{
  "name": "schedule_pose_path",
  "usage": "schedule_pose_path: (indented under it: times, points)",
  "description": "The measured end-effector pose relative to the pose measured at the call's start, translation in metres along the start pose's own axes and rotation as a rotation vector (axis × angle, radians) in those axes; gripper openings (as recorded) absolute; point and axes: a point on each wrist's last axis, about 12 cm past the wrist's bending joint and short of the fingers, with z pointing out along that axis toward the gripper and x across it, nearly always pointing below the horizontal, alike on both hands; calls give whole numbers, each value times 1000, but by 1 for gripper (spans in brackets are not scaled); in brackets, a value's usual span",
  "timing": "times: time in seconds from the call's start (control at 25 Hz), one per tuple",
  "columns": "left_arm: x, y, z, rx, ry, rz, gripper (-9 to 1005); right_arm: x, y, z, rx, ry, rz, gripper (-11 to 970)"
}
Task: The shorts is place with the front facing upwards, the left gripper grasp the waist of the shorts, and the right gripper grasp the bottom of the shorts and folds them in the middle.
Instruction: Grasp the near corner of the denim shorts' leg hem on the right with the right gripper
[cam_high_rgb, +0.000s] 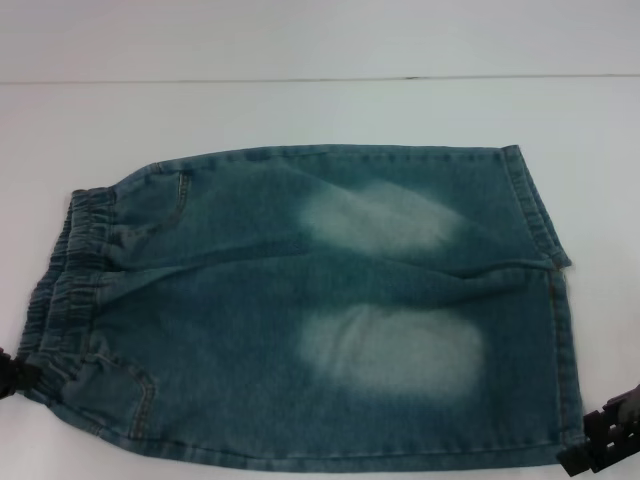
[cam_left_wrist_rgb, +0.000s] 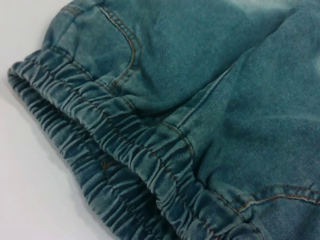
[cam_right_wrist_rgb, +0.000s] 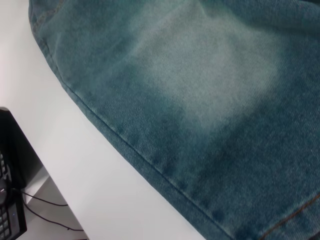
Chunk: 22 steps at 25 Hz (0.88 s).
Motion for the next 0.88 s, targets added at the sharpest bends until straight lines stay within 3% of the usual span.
schedule_pose_path:
  times: [0.32,0.52,0.88]
  points:
    - [0,0,0,1,0,1,49,-2,0,1,0,-4,-12,828]
    - [0,0,0,1,1,3,49,-4,1,3,-1,0,-19,596]
    - [-2,0,0,1,0,8,50,-6,0,7,10,1,-12,330]
